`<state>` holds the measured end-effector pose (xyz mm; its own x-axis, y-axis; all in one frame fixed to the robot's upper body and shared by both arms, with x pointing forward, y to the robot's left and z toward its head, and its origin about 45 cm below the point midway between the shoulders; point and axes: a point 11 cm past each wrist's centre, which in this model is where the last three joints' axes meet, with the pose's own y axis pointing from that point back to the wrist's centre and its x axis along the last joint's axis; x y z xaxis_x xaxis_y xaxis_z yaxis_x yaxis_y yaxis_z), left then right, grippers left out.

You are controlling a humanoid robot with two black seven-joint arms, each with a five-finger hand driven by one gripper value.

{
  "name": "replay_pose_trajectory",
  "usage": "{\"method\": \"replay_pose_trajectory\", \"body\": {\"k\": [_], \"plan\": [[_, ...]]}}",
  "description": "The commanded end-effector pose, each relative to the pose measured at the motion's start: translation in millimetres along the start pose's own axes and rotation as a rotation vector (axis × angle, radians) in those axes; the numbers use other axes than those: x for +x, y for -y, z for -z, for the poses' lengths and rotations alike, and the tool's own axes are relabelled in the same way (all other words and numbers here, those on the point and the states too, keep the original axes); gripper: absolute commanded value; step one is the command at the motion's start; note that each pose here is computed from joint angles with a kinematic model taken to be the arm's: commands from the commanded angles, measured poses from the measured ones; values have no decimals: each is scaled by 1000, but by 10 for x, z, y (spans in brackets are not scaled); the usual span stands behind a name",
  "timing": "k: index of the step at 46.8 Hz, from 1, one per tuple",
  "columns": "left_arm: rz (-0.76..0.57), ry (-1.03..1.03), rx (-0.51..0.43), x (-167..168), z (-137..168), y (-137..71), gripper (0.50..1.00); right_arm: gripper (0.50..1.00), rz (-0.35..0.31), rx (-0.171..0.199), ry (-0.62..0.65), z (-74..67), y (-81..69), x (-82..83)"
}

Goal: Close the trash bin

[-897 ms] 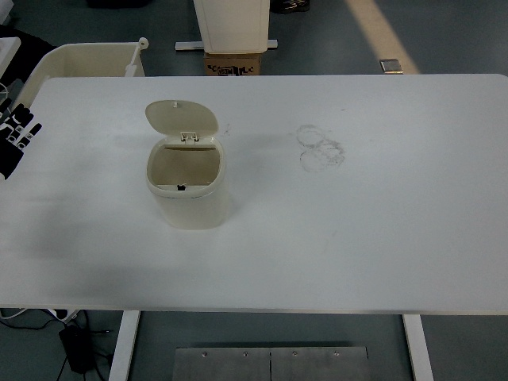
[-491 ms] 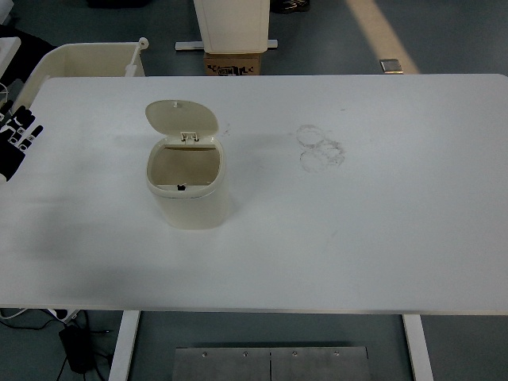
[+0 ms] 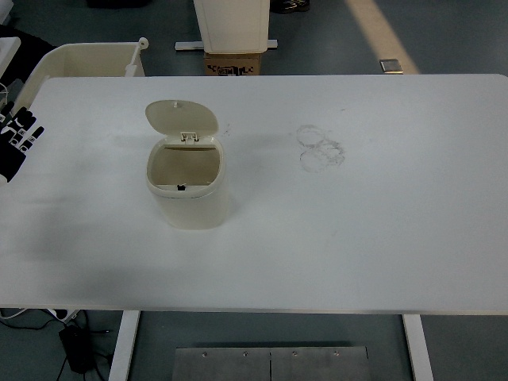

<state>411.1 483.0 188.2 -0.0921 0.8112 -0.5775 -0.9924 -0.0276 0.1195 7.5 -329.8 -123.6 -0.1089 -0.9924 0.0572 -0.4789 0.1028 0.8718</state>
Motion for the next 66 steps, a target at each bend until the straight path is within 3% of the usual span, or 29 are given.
{"method": "replay_pose_trajectory", "body": {"k": [1,66], "plan": [[1,0,-1,0,-4,-2,1000,991,0,0,0,1,0,-1],[-5,7,-2,15,-62,-7,1000,991,1,1,-1,8,4,-3]]}}
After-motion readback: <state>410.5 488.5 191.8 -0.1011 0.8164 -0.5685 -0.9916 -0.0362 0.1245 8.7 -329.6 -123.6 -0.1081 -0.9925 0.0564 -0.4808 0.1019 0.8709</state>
